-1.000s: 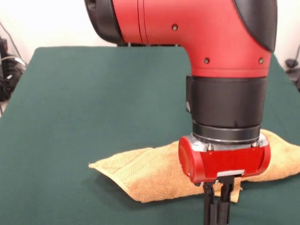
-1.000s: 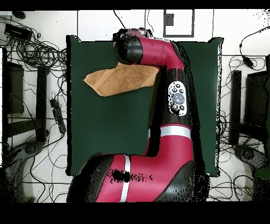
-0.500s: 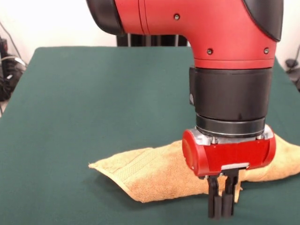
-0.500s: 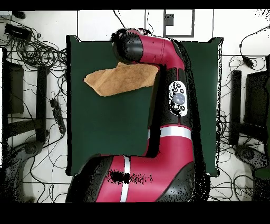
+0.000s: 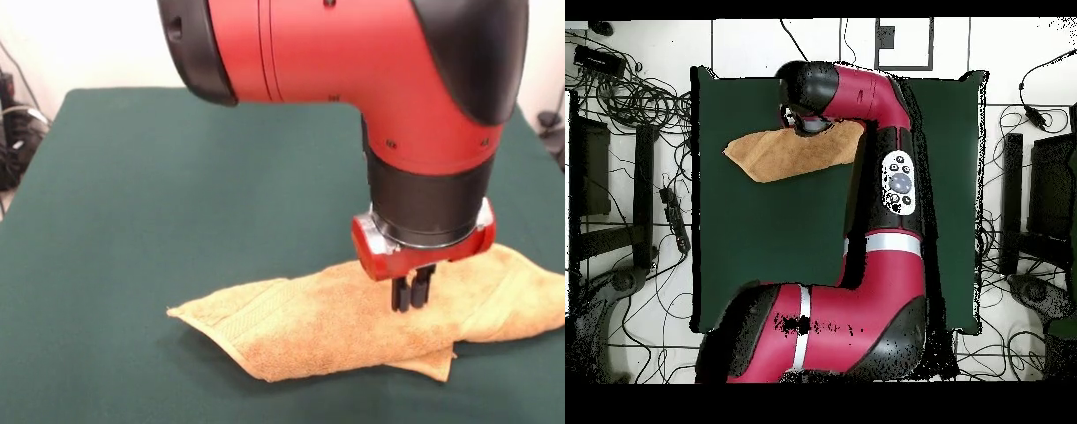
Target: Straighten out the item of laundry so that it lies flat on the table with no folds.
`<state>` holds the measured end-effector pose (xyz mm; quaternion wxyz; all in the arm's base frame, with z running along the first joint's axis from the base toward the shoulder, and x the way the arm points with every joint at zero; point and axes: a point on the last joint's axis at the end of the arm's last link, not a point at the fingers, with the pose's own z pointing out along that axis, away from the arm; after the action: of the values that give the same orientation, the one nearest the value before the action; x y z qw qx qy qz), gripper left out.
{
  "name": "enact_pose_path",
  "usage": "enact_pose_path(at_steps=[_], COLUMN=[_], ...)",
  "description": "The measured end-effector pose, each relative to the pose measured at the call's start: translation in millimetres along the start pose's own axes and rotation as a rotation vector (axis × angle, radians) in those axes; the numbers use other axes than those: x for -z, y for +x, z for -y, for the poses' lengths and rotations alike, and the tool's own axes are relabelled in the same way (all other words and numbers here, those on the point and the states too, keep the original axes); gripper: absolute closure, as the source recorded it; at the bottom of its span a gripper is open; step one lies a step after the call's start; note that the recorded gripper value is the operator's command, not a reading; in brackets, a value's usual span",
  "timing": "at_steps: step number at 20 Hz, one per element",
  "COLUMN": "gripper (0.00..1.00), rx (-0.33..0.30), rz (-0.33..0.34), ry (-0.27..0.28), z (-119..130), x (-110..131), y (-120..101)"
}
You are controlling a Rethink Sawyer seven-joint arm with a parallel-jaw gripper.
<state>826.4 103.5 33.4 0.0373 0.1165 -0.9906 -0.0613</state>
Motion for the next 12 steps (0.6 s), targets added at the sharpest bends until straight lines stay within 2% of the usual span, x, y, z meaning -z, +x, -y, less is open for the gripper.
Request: enact_pose_path(at_steps=[2,5,12], gripper=[1.00,1.00,1.00], rx=[-0.001,-0.002,-0.006], rz=[-0.028,-0.023,0.144], ry=[-0.010,-0.010,0.045], z=[-1,1,10], x=[-5,-15,-44], y=[3,3,-17])
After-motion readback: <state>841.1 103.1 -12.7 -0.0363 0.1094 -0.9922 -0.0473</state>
